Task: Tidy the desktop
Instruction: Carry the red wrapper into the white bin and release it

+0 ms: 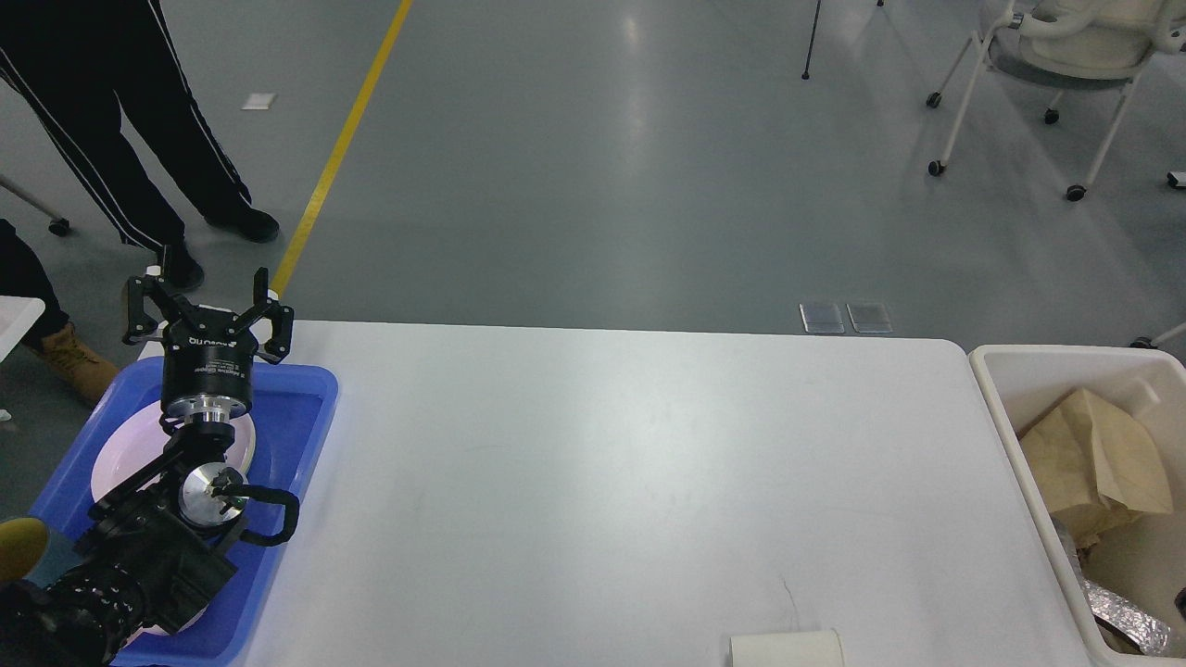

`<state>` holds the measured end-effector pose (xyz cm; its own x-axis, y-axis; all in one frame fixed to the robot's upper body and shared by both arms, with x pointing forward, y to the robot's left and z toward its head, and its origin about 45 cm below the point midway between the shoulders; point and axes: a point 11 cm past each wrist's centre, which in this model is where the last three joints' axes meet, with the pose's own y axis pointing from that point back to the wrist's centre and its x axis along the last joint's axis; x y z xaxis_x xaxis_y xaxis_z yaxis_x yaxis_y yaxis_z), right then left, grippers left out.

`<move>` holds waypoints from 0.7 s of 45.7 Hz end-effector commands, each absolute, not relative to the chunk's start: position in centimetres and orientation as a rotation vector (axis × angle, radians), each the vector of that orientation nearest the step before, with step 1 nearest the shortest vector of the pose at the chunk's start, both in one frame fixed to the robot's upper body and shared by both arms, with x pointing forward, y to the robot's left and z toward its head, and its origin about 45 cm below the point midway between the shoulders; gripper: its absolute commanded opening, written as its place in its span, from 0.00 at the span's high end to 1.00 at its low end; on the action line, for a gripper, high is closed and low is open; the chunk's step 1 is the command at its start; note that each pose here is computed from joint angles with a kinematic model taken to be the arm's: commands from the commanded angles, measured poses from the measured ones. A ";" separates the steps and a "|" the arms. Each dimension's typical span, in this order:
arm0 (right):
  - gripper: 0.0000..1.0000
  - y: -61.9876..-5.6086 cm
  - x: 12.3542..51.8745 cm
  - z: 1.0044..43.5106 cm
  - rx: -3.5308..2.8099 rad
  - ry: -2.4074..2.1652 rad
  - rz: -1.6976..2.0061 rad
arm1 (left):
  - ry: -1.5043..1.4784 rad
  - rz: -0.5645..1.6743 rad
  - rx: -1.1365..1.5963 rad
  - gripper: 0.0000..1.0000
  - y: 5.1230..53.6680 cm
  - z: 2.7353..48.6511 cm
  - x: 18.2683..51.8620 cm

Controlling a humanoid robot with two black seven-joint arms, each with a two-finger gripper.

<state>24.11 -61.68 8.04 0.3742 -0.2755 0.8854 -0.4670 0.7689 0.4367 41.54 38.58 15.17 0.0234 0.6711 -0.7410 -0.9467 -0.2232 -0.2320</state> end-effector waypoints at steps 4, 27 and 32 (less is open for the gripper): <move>0.00 -59.6 28.4 9.3 0.774 -1.272 0.184 | 0.408 1.568 -0.910 0.03 38.5 15.2 41.5; 0.00 -57.4 34.9 13.3 0.844 -1.322 0.256 | 0.408 1.568 -0.913 0.03 38.5 15.2 41.6; 0.00 -57.5 35.1 13.7 0.839 -1.312 0.271 | 0.408 1.568 -0.913 0.03 38.5 15.2 41.6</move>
<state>34.77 -57.43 13.24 0.2703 -0.2881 0.9186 -0.6102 0.6868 0.3950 41.59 38.52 15.22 0.0249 0.6703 -0.7417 -0.9468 -0.2224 -0.2327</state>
